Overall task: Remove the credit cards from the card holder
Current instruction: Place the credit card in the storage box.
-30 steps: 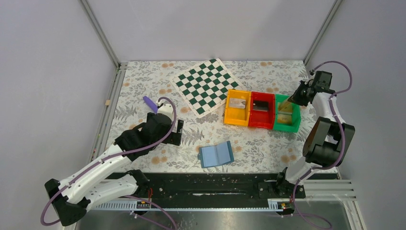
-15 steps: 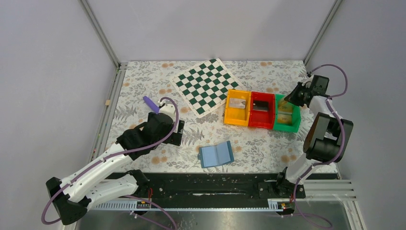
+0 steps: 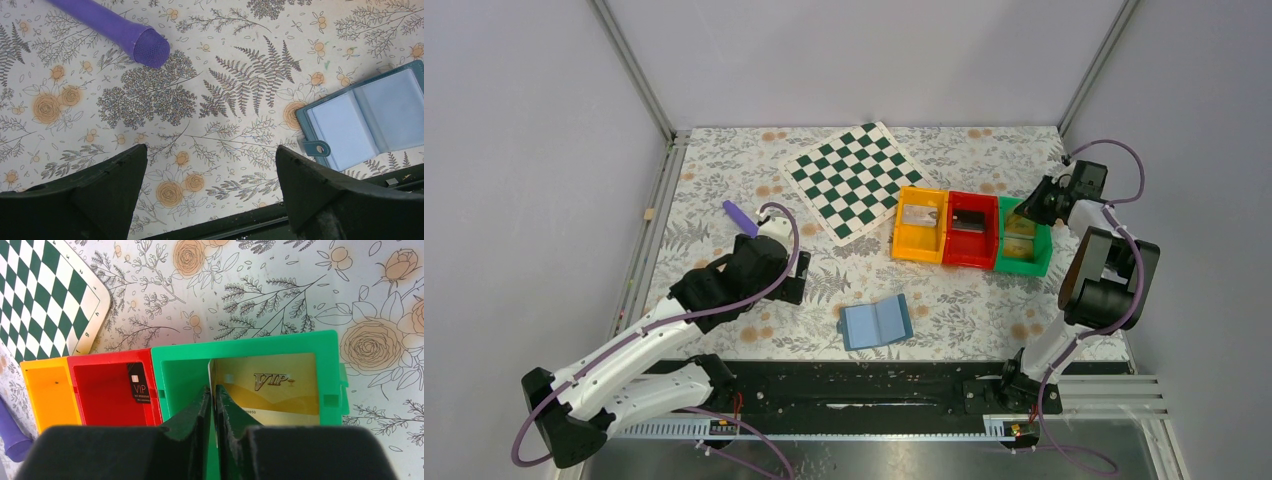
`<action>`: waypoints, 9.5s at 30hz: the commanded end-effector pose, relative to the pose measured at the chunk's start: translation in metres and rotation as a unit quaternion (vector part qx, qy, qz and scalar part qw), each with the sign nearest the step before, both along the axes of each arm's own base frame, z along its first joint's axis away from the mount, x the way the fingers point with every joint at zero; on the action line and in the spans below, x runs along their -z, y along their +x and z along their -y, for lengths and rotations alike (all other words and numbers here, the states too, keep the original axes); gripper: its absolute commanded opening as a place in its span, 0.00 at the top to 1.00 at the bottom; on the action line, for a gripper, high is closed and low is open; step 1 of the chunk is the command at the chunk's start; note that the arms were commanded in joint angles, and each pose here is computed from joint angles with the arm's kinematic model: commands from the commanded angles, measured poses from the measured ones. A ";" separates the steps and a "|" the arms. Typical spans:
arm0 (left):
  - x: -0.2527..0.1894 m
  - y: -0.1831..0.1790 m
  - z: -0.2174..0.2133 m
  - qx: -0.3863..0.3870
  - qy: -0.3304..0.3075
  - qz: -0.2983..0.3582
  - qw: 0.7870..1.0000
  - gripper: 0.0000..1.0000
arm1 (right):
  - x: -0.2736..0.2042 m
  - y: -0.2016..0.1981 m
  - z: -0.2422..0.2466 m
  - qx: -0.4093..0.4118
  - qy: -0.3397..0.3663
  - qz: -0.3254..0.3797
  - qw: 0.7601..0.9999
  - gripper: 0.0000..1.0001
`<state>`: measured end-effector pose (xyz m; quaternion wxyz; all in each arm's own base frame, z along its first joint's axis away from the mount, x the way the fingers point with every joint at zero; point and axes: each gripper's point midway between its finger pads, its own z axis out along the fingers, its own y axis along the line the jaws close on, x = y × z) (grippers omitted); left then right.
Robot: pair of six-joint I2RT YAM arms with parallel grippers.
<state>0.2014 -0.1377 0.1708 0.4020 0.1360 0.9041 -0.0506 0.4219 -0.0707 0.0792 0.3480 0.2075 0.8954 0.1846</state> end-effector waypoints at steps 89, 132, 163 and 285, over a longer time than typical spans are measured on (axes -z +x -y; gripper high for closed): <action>-0.006 0.014 0.021 0.012 0.000 -0.010 1.000 0.01 | -0.027 0.010 0.031 -0.059 -0.012 -0.008 0.998 0.96; 0.000 0.016 0.027 0.014 -0.004 -0.018 1.000 0.01 | -0.017 0.019 0.018 -0.043 0.015 -0.040 0.998 0.68; 0.002 0.017 0.028 0.019 0.000 -0.017 1.000 0.01 | -0.013 0.016 0.016 -0.060 -0.005 -0.049 0.997 1.00; -0.025 0.013 0.025 0.030 -0.037 0.024 0.999 0.01 | 0.045 -0.012 0.025 0.135 -0.045 -0.123 0.982 0.91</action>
